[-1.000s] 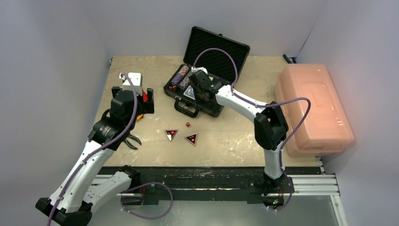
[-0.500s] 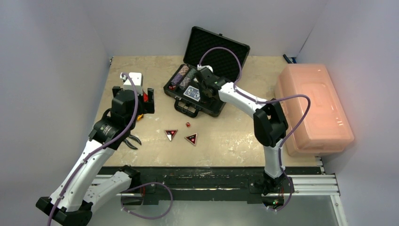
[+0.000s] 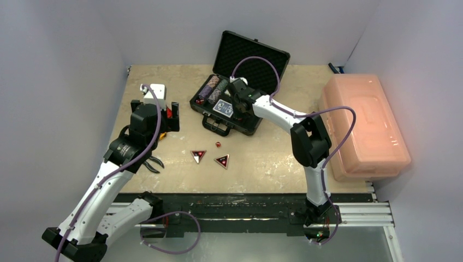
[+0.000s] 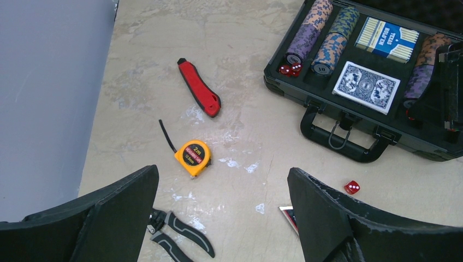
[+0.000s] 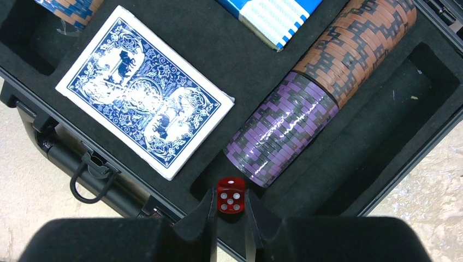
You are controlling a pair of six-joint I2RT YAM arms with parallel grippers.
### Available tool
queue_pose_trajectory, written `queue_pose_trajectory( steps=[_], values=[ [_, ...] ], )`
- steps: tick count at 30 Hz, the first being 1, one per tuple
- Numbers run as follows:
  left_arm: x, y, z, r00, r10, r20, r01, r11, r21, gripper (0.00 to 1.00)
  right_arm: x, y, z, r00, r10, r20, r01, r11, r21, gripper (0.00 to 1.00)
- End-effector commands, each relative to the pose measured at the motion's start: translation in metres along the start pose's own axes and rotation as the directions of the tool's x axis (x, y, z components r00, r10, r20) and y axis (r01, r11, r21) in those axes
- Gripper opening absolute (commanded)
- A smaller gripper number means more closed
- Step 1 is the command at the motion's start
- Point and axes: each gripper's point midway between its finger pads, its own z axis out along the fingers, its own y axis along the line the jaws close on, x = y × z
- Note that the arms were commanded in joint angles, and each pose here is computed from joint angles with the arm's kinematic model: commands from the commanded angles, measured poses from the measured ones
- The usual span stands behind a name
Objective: Pack up texas hold em set
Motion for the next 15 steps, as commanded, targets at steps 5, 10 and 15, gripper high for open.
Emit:
queue_pose_trajectory(
  steps=[5, 10, 15],
  values=[
    [-0.011, 0.004, 0.000, 0.999, -0.001, 0.041, 0.001, 1.000, -0.017, 0.88, -0.027, 0.005, -0.011, 0.997, 0.016, 0.070, -0.015, 1.000, -0.025, 0.34],
    [-0.011, 0.003, 0.000, 0.999, -0.001, 0.042, 0.002, 1.000, -0.016, 0.88, -0.029, 0.005, -0.014, 0.997, 0.018, 0.075, -0.015, 0.999, -0.035, 0.48],
    [-0.012, 0.004, 0.000, 0.999, -0.002, 0.044, 0.003, 1.000, -0.015, 0.88, -0.033, 0.006, -0.023, 0.996, 0.020, 0.085, -0.016, 0.999, -0.044, 0.50]
  ],
)
